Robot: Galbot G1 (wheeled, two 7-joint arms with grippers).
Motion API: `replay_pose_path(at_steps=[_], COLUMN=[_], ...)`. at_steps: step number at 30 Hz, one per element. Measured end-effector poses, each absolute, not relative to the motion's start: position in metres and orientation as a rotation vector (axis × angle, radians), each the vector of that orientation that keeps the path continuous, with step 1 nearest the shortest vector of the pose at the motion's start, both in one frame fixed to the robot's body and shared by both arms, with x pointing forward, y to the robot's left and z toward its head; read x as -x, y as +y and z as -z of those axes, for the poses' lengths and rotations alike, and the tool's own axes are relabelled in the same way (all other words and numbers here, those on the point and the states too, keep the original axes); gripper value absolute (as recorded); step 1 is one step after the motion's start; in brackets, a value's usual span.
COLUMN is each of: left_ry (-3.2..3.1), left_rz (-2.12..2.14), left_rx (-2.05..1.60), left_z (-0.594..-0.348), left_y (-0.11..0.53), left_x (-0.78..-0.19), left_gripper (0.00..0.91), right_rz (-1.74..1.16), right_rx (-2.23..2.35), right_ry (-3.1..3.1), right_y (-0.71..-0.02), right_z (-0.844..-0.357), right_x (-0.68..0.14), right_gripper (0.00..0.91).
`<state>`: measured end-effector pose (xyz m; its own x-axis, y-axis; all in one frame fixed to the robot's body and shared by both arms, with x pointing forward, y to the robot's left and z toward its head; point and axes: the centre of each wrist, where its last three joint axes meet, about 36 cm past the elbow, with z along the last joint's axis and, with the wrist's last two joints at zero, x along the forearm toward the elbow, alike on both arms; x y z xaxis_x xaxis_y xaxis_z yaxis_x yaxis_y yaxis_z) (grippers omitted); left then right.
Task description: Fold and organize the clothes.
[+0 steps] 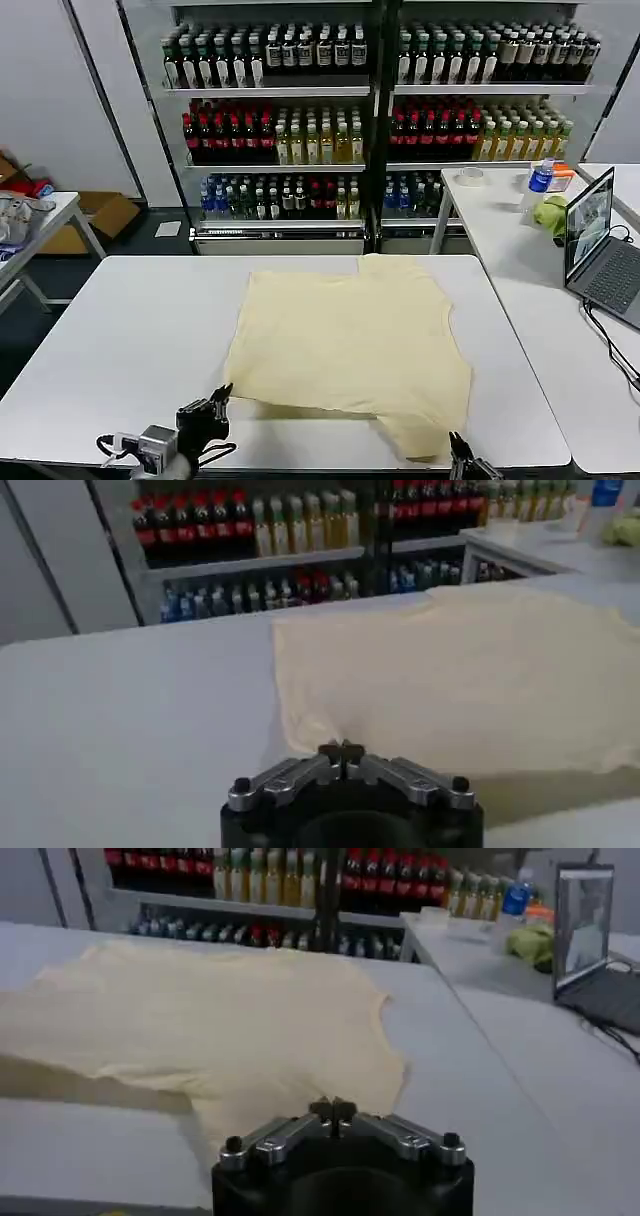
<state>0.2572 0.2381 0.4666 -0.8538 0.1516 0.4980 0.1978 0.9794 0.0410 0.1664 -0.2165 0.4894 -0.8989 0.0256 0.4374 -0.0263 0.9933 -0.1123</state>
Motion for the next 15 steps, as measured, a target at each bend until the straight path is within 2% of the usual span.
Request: replay_pose_path(at_steps=[7, 15], left_ry=[-2.619, -2.631], left_rz=[0.129, 0.113], left_rx=[0.248, 0.247], left_z=[-0.473, -0.470], left_y=[0.240, 0.242], left_x=[-0.251, -0.258], left_gripper=[0.010, 0.010], right_rz=[-0.164, -0.178], right_rx=[0.009, -0.002], right_ry=[-2.728, -2.799], right_y=[-0.223, -0.234], right_z=[-0.494, -0.492], right_x=[-0.177, -0.204], right_gripper=[0.000, 0.000])
